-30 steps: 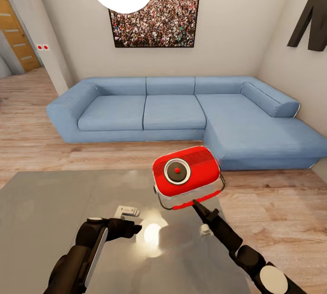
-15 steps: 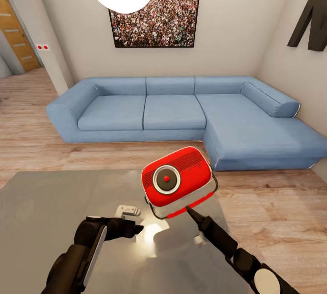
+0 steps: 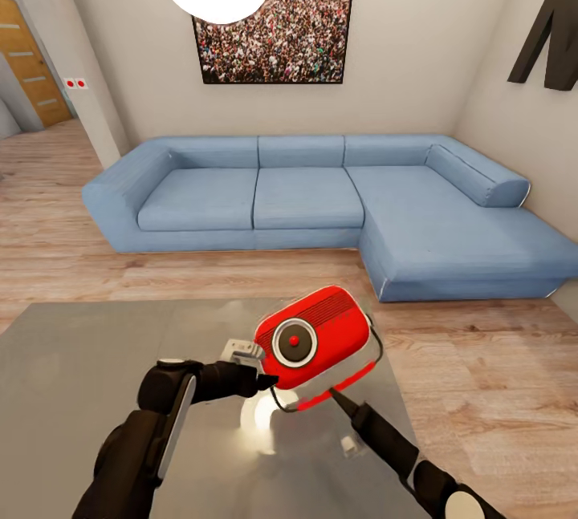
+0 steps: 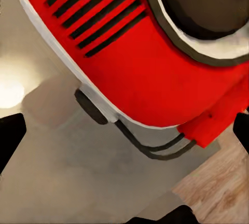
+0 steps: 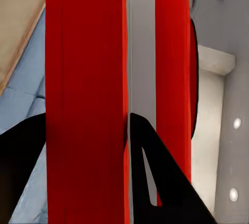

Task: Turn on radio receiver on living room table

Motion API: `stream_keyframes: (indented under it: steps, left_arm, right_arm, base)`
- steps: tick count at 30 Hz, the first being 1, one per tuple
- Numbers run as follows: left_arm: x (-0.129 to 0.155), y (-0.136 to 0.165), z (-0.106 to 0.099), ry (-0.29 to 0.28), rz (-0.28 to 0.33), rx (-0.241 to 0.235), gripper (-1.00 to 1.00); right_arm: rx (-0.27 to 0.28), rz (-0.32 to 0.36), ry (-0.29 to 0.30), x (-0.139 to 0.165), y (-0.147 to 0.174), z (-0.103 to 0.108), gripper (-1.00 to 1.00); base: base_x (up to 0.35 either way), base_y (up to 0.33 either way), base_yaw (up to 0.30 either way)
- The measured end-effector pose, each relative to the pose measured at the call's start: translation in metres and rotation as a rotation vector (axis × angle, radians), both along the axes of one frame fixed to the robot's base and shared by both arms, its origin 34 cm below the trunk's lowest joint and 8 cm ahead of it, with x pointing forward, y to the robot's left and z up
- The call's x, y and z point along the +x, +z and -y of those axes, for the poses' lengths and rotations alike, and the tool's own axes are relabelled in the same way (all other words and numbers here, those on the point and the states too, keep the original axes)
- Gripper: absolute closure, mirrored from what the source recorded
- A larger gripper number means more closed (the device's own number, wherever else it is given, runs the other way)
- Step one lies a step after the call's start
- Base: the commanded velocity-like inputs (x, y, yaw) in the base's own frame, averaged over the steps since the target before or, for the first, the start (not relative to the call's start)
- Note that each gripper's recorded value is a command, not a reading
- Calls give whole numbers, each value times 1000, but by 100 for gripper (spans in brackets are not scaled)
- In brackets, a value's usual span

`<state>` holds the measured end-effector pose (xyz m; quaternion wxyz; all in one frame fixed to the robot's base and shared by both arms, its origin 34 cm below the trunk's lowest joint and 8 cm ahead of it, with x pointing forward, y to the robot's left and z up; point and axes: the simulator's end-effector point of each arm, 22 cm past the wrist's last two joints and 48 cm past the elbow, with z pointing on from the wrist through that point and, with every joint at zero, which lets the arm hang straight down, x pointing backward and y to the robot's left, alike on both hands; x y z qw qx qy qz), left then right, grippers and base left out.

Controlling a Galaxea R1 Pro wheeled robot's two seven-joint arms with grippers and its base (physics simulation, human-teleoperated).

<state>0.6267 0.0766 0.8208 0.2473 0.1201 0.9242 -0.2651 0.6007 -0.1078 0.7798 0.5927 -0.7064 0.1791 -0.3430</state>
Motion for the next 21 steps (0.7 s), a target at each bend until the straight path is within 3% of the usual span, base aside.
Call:
stream_keyframes:
  steps: [3, 15, 21]
  left_arm:
    - [12, 11, 2, -1, 27, -6, -100]
    - [31, 34, 15, -5, 71, -38, -100]
    - [31, 36, 18, -6, 71, -45, -100]
  right_arm:
    - [-21, -34, -13, -5, -16, 10, 100]
    - [-5, -33, 0, -17, -22, 23, 100]
    - [7, -64, 50, -29, -25, 21, 100]
  base:
    - [0, 0, 0]
    - [0, 0, 0]
    - [0, 0, 0]
